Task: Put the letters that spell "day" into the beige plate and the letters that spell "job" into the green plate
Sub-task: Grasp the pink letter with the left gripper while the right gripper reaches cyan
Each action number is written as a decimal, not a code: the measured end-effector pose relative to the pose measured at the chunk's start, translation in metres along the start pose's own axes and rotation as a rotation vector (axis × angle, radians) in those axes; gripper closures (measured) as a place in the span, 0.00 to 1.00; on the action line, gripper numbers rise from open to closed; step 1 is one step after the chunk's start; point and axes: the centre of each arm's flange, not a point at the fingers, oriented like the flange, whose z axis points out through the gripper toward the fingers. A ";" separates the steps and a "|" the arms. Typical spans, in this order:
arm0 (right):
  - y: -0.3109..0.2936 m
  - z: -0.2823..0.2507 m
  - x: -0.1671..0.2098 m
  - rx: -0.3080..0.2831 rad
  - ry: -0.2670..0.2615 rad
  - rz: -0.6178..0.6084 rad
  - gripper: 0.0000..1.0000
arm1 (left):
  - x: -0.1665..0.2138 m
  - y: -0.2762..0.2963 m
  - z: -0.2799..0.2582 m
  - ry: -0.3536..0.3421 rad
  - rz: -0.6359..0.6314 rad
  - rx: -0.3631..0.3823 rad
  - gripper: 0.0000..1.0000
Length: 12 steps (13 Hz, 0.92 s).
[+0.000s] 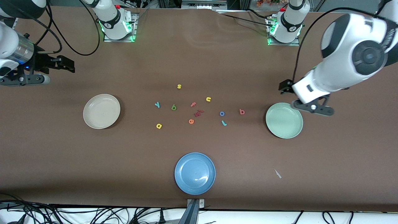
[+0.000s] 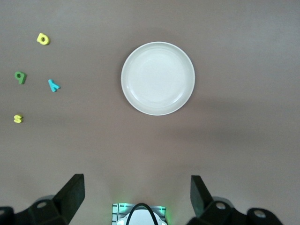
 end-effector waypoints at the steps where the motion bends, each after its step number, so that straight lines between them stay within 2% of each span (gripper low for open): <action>1: -0.015 0.001 0.000 -0.005 -0.005 -0.026 0.00 | 0.007 0.013 0.012 -0.012 0.015 0.002 0.00; 4: -0.047 0.016 0.007 -0.016 -0.036 -0.083 0.00 | 0.030 0.037 0.051 -0.025 0.022 0.004 0.00; 7: -0.099 0.057 0.030 -0.036 -0.077 -0.146 0.00 | 0.048 0.057 0.089 -0.030 -0.026 0.005 0.00; 9: -0.127 0.091 0.050 -0.045 -0.062 -0.153 0.00 | 0.058 0.071 0.121 -0.038 -0.031 0.007 0.00; 12: -0.162 0.144 0.067 -0.038 0.021 -0.148 0.00 | 0.082 0.088 0.191 -0.019 -0.080 0.000 0.00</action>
